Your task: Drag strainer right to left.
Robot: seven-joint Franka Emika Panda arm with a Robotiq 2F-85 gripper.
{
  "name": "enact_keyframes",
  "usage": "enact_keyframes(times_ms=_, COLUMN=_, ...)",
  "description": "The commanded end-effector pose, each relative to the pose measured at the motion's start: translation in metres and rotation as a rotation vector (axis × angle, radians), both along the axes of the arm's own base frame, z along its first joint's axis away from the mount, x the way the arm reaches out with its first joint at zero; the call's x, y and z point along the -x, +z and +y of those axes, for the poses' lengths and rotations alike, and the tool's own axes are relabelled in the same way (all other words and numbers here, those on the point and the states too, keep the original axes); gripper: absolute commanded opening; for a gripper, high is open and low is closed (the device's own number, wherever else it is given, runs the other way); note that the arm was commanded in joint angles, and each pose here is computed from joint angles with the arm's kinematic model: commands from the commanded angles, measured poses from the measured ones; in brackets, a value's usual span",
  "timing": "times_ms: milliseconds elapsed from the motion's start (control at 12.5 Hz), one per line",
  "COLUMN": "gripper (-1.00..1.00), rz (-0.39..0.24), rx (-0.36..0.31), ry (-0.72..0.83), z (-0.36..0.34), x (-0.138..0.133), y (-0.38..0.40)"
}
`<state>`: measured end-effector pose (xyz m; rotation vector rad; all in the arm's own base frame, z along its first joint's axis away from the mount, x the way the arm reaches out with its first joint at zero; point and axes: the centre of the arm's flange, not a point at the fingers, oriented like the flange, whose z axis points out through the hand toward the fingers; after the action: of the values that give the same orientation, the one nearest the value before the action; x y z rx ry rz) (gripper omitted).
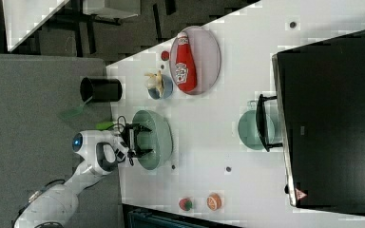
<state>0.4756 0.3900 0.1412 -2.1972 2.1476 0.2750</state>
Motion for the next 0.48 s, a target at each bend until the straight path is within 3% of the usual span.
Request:
enact_keyframes(times_ms=80, gripper=1.0, rz=-0.02, rx=-0.012, ry=-0.041, z=0.026, x=-0.002, y=-0.003)
enact_keyframes(times_ms=480, gripper=1.0, rz=-0.051, rx=-0.018, ry=-0.021, z=0.029, x=-0.011, y=0.019)
